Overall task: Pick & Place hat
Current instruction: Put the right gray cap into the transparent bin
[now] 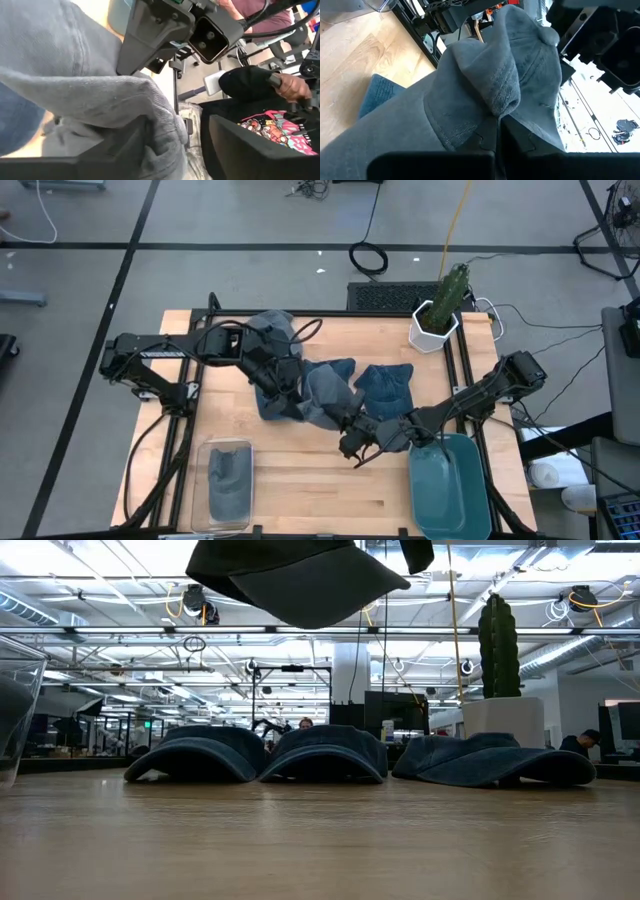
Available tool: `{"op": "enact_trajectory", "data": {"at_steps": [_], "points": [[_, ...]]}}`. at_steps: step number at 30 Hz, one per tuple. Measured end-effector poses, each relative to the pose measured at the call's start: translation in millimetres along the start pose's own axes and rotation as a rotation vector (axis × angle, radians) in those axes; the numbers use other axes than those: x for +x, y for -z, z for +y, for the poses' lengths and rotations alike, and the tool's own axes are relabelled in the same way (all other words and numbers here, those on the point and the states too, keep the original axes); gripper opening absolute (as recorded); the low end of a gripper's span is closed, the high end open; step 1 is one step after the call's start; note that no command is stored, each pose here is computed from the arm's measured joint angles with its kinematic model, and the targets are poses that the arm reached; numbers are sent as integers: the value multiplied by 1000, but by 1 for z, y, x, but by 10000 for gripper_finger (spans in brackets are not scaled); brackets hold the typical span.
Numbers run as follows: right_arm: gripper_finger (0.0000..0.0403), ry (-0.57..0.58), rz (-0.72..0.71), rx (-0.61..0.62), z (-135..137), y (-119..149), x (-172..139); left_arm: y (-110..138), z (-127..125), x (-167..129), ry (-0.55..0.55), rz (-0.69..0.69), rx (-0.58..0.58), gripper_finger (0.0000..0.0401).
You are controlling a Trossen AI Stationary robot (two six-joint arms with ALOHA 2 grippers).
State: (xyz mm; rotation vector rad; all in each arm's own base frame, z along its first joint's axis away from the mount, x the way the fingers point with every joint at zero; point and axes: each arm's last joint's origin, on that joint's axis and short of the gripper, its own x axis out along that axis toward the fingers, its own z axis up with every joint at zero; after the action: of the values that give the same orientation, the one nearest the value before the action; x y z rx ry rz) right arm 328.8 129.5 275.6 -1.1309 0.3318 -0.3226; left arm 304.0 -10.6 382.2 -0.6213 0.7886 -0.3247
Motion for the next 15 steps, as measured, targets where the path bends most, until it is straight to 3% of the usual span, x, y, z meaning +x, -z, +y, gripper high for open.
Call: {"op": "enact_trajectory", "data": {"at_steps": [4,15], "points": [[0,4,8,5,-1,2,2,2,1,0,-30,10,-22,253],[0,8,18,21,-3,5,5,2,6,-2,-74,11,-43,255]]}}
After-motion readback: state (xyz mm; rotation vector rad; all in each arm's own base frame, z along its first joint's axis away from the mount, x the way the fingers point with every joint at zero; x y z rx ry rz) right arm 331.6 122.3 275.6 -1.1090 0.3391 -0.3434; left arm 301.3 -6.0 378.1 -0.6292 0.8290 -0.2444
